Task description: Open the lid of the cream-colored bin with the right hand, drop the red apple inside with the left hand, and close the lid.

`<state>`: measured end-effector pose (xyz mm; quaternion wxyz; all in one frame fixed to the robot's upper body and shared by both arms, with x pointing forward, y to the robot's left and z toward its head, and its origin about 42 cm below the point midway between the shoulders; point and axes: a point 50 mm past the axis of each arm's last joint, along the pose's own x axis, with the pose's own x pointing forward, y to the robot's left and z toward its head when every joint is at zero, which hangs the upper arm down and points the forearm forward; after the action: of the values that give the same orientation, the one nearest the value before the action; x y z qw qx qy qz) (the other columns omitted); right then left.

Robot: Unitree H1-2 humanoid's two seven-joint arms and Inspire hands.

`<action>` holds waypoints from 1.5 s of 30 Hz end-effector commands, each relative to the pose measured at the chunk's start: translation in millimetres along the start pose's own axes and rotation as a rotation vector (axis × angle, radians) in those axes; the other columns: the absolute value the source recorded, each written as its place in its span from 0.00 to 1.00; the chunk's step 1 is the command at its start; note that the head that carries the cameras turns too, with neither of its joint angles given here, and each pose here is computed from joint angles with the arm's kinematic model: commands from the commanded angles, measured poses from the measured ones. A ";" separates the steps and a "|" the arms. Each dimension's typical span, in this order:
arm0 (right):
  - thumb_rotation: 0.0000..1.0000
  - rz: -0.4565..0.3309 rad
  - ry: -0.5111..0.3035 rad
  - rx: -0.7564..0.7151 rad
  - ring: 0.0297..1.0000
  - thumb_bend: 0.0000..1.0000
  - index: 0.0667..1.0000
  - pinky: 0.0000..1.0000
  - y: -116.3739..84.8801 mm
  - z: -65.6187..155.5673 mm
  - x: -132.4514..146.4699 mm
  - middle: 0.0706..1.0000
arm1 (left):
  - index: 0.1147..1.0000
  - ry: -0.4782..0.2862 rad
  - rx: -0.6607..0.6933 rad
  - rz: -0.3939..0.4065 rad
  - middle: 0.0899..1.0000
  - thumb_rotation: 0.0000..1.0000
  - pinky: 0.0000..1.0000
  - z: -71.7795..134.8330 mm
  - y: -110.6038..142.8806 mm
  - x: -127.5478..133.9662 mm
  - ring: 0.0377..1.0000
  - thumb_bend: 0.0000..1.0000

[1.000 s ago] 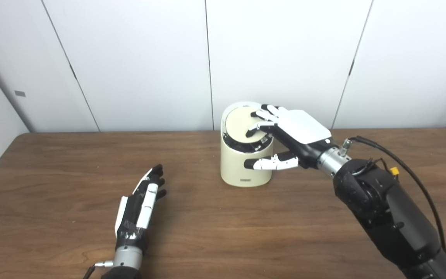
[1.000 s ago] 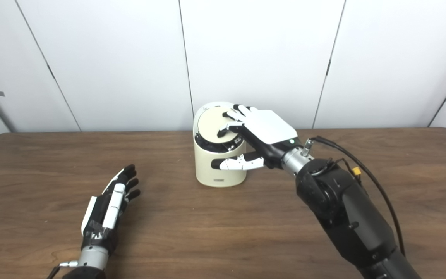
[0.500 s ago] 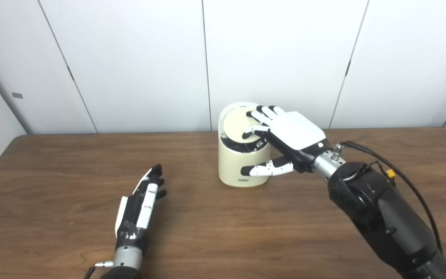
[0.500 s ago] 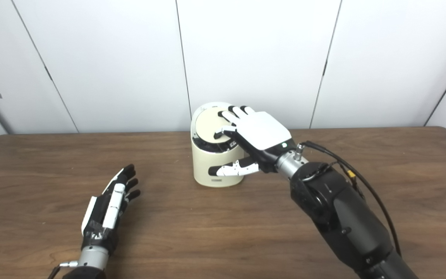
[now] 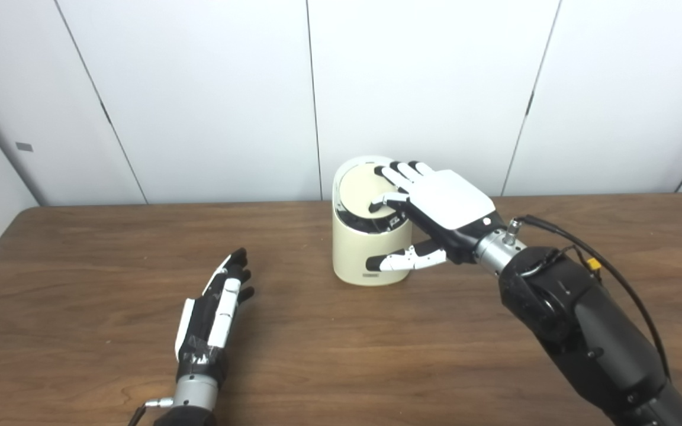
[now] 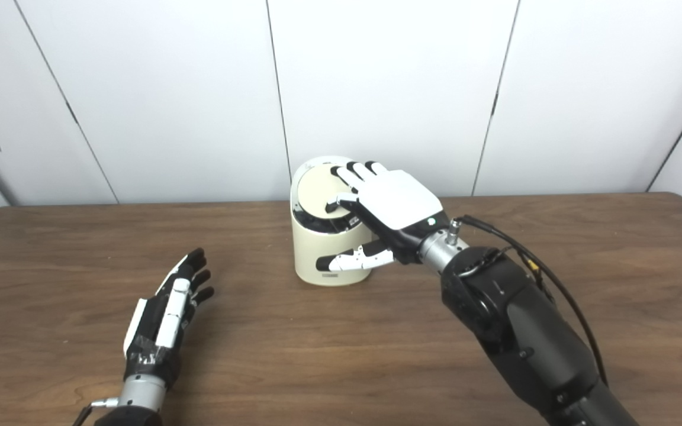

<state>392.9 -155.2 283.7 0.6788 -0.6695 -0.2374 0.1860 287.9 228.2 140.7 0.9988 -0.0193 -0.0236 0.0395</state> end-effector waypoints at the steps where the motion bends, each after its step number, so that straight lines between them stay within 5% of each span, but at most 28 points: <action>1: 0.91 0.093 -0.005 0.011 1.00 0.54 0.72 1.00 9.8 -1.2 -3.7 0.99 | 0.92 -0.078 -0.005 -0.006 0.93 0.82 0.88 17.4 -2.5 9.9 0.92 0.58; 11: 0.96 -0.086 0.027 0.121 1.00 0.54 0.76 1.00 -25.0 -6.7 -13.3 0.98 | 0.91 -0.077 -0.021 -0.002 0.93 0.81 0.88 16.7 -2.3 9.6 0.92 0.58; 21: 0.87 -0.172 0.119 0.188 1.00 0.48 0.79 0.99 -37.1 -19.0 -32.7 0.97 | 0.92 -0.080 -0.019 -0.007 0.93 0.81 0.88 16.0 0.6 11.0 0.92 0.57; 29: 0.86 -0.193 0.217 0.302 1.00 0.48 0.82 0.96 -14.3 -31.3 -63.8 0.97 | 0.90 -0.087 -0.011 0.008 0.92 0.84 0.85 18.4 6.8 9.1 0.90 0.57; 36: 0.82 -0.208 0.347 0.501 0.99 0.48 0.85 0.89 28.4 -47.2 -105.6 0.94 | 0.89 -0.117 0.016 0.014 0.90 0.85 0.86 23.6 29.1 -1.0 0.89 0.54; 45: 1.00 -0.278 0.444 0.938 0.90 0.51 0.88 0.86 80.4 -53.9 -133.7 0.91 | 0.90 -0.132 0.053 0.027 0.91 0.78 0.91 17.2 50.5 -19.9 0.91 0.54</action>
<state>314.6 -275.4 179.9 0.9493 -0.3106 -0.0214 0.0427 262.2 275.9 139.8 0.9974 0.0097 -0.0408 0.0580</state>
